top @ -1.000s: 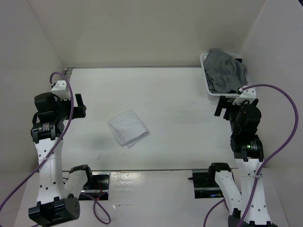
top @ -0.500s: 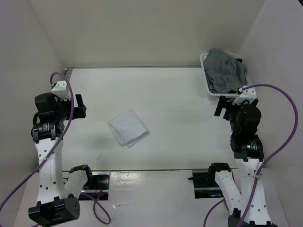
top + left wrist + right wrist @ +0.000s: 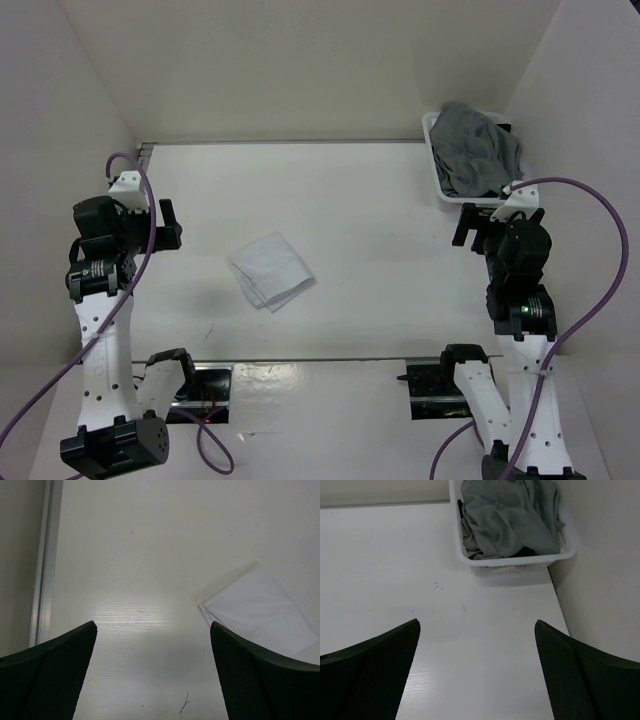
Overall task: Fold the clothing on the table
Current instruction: Fold the skirt
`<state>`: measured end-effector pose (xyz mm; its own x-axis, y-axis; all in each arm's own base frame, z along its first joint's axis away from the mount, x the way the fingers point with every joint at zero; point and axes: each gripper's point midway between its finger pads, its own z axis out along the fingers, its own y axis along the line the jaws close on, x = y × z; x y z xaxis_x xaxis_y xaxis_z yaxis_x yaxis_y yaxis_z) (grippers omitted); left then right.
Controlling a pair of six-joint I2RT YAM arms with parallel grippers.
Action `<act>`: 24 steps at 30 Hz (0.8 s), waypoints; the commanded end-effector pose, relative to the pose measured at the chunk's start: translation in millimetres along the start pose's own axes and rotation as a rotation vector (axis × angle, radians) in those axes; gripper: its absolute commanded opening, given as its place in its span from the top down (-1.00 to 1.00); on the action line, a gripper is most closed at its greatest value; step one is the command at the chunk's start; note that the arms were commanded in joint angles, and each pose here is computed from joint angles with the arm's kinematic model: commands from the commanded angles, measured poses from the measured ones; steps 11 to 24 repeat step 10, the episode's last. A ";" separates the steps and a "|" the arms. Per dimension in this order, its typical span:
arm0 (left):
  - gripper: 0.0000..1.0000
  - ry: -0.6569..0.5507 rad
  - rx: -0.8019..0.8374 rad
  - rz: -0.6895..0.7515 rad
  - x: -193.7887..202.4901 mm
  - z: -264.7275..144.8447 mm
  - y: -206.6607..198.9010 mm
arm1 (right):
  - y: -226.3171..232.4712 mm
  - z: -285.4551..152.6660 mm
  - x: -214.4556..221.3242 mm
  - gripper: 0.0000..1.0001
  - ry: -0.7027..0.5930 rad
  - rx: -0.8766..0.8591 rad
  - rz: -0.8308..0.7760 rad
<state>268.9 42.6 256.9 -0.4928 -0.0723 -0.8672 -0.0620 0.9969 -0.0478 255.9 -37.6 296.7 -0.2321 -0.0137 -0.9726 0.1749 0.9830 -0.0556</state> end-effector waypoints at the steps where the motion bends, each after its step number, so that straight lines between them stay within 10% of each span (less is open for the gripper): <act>1: -1.00 -0.046 0.002 0.010 -9.1 -2.1 -0.1 | 0.0 2.2 -7.2 -0.98 -0.036 -0.003 -0.001; 24: -1.00 -0.046 0.002 0.010 -9.1 -2.1 -0.2 | 0.0 4.0 -3.2 -0.98 -0.018 -0.004 -0.013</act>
